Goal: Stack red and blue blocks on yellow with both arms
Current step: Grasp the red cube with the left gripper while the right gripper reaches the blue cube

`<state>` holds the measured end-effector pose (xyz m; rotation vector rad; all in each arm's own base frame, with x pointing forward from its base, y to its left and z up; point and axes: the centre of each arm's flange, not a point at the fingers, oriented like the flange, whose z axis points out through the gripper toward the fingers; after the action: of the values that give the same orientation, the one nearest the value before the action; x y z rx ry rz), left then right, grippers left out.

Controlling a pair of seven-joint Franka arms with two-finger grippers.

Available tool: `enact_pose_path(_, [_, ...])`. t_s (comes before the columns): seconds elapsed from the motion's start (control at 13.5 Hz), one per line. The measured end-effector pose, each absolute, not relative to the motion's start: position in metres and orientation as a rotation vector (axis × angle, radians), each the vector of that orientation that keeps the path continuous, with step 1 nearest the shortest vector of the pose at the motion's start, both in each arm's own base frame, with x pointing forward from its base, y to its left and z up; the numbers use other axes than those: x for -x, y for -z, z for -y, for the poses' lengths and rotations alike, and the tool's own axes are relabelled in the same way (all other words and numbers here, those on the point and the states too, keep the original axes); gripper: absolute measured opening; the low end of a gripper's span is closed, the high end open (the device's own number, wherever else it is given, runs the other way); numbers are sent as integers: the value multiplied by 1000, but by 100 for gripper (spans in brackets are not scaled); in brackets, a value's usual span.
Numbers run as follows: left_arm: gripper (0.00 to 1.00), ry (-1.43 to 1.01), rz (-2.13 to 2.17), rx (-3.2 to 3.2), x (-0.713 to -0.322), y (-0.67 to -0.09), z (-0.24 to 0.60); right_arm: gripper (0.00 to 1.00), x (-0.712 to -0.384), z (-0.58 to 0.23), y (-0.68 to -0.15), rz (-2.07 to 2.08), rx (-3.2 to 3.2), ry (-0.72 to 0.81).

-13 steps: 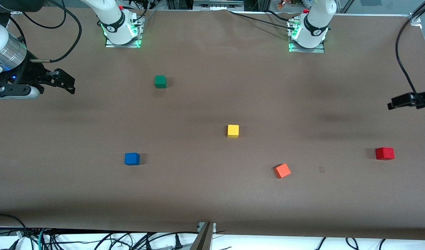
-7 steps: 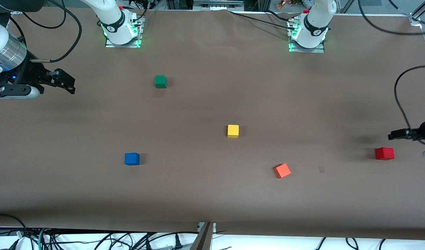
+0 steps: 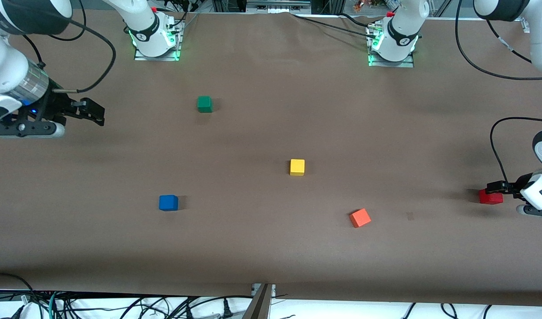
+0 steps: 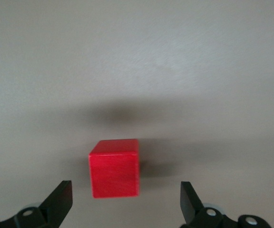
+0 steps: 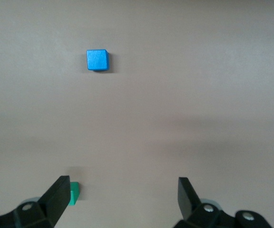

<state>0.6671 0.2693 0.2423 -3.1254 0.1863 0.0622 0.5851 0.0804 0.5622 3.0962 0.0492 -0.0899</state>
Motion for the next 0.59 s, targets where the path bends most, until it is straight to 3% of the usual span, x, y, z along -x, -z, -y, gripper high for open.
enact_pose_path(0.22, [100,-47,-192,3120,-667,-229,-274,100,-605,-90,-515,-111,-3089,154])
enact_pose_path(0.59, [100,-24,-209,3110,-666,-213,-280,100,-659,-117,-371,-158,-3116,164])
